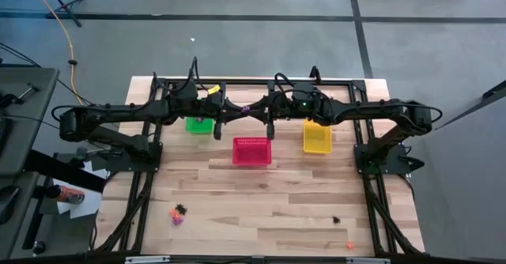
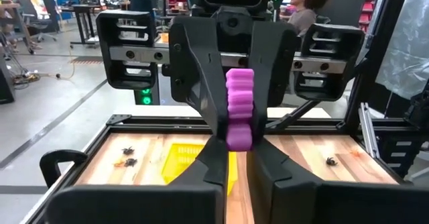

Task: Sort Halloween decoration
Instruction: Put the purple skeleton toy into the green bin

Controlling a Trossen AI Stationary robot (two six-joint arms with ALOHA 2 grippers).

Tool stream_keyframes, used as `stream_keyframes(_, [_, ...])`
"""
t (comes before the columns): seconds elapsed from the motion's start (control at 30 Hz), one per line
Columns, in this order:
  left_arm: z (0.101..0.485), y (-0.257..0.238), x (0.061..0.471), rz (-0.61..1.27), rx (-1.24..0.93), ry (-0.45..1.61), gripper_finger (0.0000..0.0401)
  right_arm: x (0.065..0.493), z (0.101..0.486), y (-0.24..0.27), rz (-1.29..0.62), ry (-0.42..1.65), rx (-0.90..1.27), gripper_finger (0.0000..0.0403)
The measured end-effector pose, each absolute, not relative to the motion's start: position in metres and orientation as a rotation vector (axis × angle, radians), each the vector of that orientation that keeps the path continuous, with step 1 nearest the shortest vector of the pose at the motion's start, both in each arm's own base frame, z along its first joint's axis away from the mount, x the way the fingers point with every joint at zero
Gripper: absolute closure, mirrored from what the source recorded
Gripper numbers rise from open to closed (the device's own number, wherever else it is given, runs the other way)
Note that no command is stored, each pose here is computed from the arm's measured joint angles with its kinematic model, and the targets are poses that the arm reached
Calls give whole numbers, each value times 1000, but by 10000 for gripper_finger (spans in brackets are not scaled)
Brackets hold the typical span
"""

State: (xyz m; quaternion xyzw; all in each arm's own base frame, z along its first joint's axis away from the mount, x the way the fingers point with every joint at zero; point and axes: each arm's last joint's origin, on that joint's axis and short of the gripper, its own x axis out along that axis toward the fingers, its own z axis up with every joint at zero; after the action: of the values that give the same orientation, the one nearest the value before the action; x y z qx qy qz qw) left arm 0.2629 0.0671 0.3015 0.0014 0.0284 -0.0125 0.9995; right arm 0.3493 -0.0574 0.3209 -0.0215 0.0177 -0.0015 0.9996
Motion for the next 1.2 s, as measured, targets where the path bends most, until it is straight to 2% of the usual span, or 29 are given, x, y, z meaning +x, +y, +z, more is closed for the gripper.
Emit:
stream_keyframes(0.2, [300,67,262,-26,24,71,395,350,320,-57,-3,42,6,342])
stream_keyframes(1.2, [300,71,261,-18,22,75,401,350,317,-57,-3,72,13,341])
